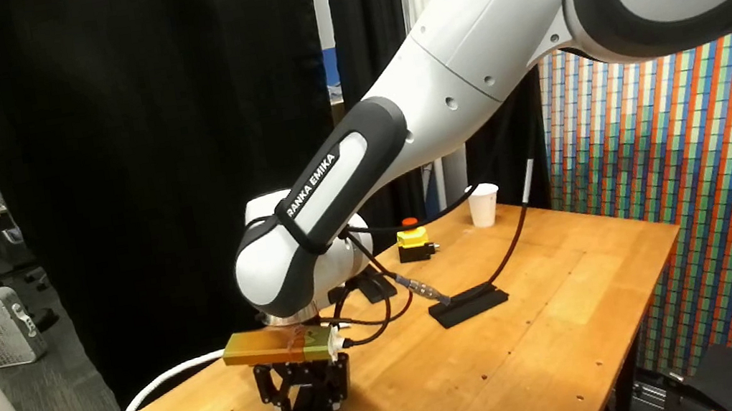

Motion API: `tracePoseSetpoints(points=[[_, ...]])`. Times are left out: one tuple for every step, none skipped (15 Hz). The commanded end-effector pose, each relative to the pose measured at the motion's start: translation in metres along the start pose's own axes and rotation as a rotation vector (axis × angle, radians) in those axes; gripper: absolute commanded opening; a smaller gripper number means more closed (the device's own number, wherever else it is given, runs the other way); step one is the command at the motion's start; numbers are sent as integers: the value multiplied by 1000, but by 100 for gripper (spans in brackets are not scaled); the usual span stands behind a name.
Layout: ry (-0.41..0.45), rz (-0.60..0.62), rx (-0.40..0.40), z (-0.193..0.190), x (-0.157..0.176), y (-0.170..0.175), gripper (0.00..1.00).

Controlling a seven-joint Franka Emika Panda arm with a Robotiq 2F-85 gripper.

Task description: Connect the black pads together

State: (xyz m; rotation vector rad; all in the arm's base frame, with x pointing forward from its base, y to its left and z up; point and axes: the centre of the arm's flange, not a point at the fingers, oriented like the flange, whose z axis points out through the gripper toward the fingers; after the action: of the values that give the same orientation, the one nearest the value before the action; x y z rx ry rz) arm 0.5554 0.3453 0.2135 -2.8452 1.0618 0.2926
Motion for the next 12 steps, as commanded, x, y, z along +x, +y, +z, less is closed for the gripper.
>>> tracePoseSetpoints(points=[[38, 34, -91, 74, 10, 6, 45], [42, 37, -88, 74, 9, 6, 45], [47, 41, -88, 74, 9, 7, 45], [51, 44, -87, 74, 9, 7, 45], [50, 26, -82, 74, 9, 8, 45], [55, 20, -80, 73, 9, 8, 45], [51, 4, -72, 73, 9, 7, 45], [45, -12, -65, 73, 10, 6, 45], [46, -18, -64, 74, 9, 5, 45], [46, -21, -65, 74, 8, 4, 45], [47, -21, -65, 74, 8, 2, 45], [46, -25, -61, 74, 8, 1, 45]])
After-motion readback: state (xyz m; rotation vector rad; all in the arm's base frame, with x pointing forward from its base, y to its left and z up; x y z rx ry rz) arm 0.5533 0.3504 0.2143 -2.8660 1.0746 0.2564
